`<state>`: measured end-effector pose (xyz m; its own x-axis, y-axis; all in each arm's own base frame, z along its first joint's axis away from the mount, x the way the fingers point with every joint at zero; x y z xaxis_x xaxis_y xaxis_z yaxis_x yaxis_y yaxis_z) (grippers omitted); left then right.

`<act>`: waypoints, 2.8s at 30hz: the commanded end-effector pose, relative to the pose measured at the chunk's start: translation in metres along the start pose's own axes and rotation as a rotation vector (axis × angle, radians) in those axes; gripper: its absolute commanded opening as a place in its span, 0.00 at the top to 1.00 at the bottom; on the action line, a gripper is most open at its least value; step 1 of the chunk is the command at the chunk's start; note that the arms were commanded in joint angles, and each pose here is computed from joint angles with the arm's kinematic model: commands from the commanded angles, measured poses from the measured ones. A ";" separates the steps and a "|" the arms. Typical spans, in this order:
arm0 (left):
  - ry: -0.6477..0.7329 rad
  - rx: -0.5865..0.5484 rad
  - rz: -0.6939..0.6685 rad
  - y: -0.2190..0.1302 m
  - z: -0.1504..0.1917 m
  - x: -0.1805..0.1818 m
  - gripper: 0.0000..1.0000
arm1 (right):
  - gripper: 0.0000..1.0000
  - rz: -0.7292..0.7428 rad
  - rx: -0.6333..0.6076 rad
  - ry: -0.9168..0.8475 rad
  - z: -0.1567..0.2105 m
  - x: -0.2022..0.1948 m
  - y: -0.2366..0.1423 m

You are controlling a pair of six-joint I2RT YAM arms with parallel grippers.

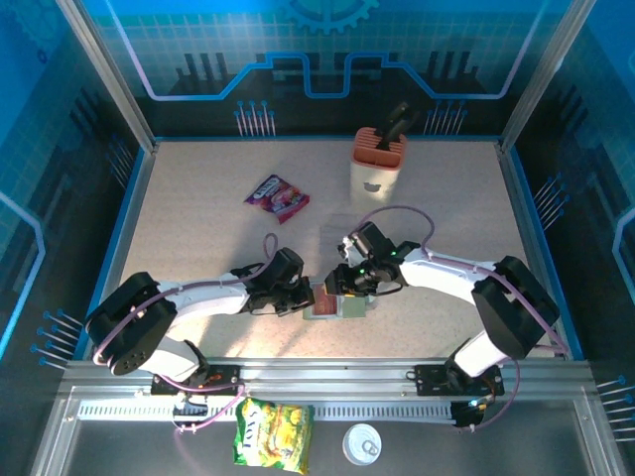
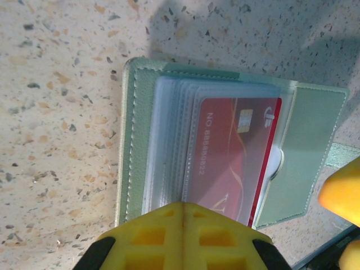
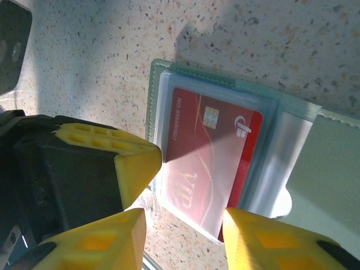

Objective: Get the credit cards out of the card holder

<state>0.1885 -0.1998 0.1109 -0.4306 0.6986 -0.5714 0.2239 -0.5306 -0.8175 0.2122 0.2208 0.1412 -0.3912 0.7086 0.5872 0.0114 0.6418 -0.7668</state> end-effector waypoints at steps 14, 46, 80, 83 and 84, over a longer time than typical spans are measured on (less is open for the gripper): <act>0.034 -0.032 0.069 -0.014 -0.003 -0.015 1.00 | 0.67 -0.022 0.037 0.025 0.000 -0.013 0.019; 0.008 0.020 -0.050 0.006 -0.006 -0.001 1.00 | 0.76 -0.045 0.060 0.057 0.008 -0.024 0.027; 0.008 0.003 -0.023 0.001 -0.006 -0.005 1.00 | 0.77 0.014 0.040 0.033 0.010 -0.022 0.009; 0.020 -0.005 0.018 -0.005 -0.007 -0.015 1.00 | 0.76 -0.009 0.031 0.026 0.008 -0.017 0.004; 0.024 -0.005 0.031 -0.008 -0.007 -0.019 1.00 | 0.76 -0.008 0.025 0.026 0.008 -0.016 0.002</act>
<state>0.1962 -0.2046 0.1121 -0.4248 0.7057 -0.5671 0.2051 -0.5351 -0.8195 0.2113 0.2118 0.1168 -0.3633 0.7259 0.5840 -0.0217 0.6200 -0.7843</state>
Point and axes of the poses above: each hand's point on the last joint's axis, 136 mm out from that joint toward the fingers, its own y axis out along the fingers, its own x axis along the line the jaws close on, z = x × y, the point moved 10 cm from there along -y, back along the fingers, and after that the axes turned 14 degrees about -y, right-handed, at the moved point
